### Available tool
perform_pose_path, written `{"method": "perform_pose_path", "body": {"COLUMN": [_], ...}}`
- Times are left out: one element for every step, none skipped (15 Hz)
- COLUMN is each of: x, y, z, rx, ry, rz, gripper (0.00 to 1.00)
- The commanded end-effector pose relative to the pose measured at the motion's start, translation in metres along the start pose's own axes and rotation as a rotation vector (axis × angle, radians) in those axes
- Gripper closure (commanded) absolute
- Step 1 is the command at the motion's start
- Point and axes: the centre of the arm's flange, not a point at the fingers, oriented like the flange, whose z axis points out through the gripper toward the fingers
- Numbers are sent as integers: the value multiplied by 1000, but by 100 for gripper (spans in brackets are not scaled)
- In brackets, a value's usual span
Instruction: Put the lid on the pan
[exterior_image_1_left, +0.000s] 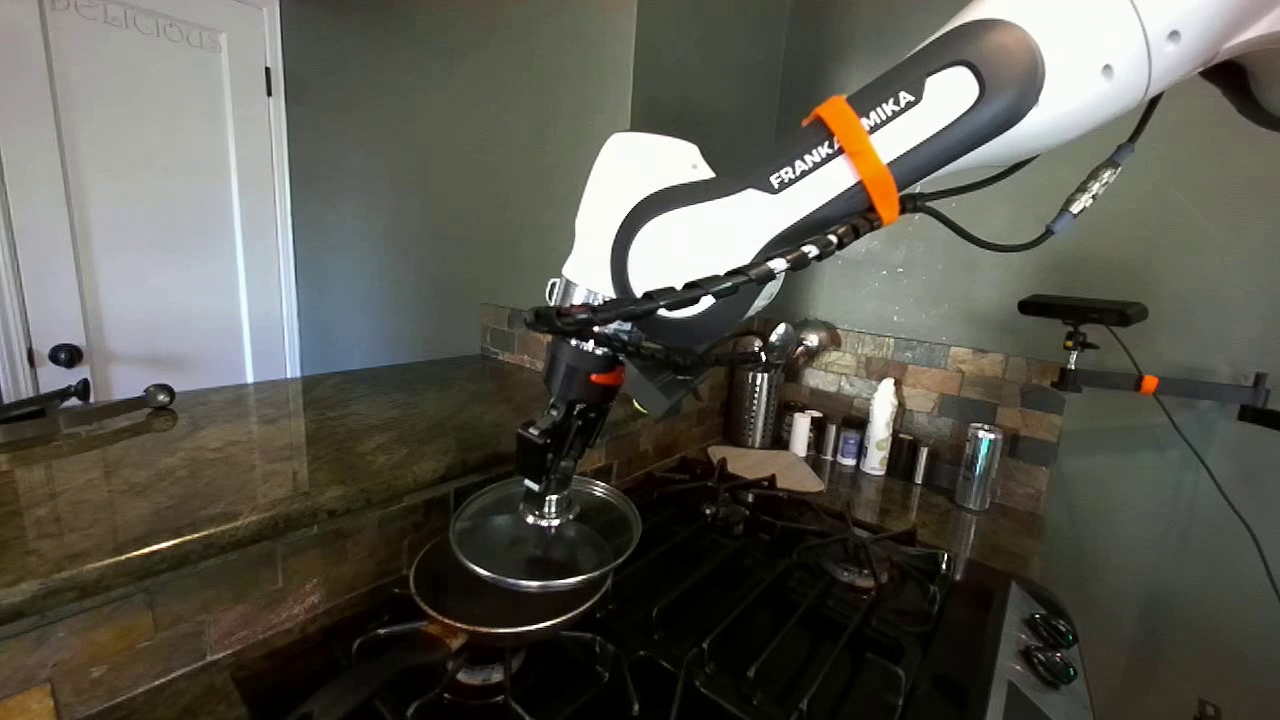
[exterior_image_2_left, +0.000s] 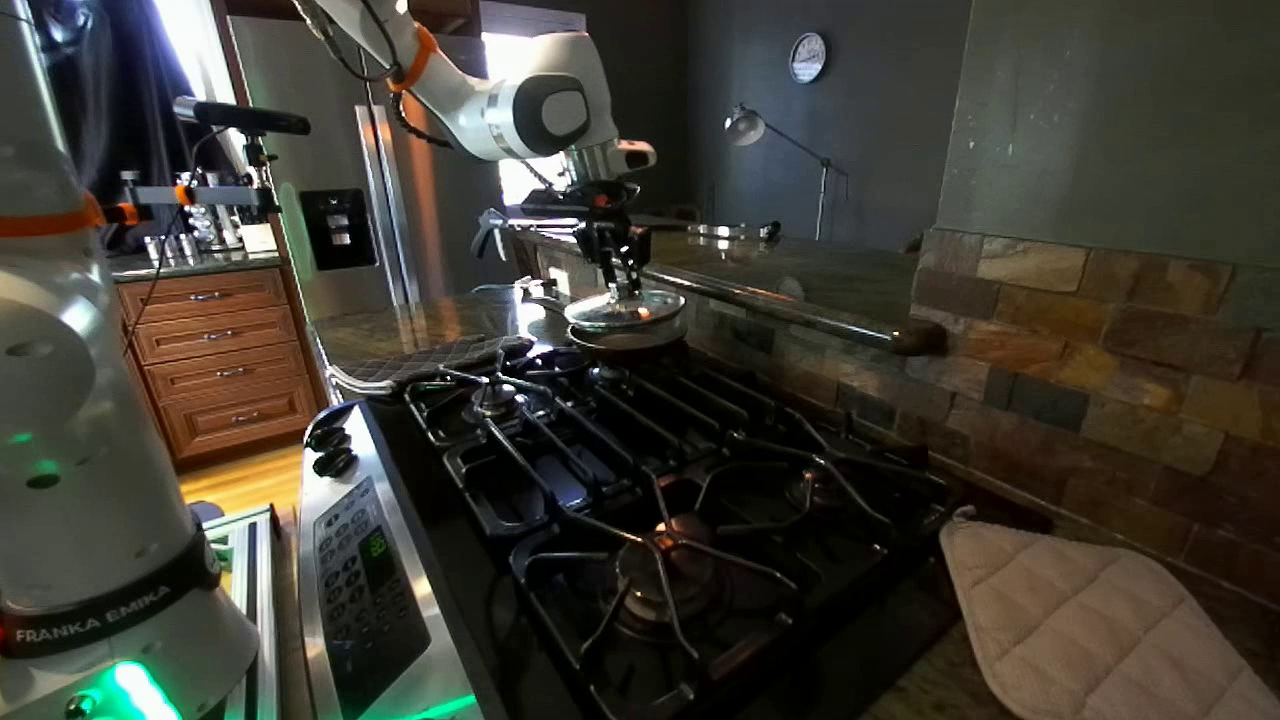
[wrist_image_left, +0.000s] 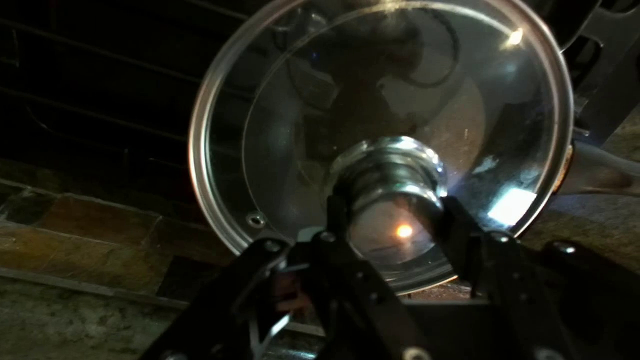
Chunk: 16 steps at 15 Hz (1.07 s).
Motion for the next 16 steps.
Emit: {"method": "perform_pose_path", "body": {"x": [1,1,2,2,0,-1,-1,-1,0,0,1,2,2,3,4,6], "y": [0,0,0,0,1,0,-1,-2,-2,-2,-1,-1,-1,-1,-1,-2], "z": [0,0,0,-1,0,1,3,5,7,9,11,11,11,12,13,14], "rx": [0,0,0,0,15,30,40,50,59,65,70,72,73,73,71,69], "ry": [0,1,3,4,10,14,12,13,12,13,16,19,24,29,33,39], "rz": [0,0,0,0,4,8,11,11,10,10,12,10,11,7,5,3], "gripper": [52,52,52,52,77,77,77,77,77,77,77,77,77,77,77,77]}}
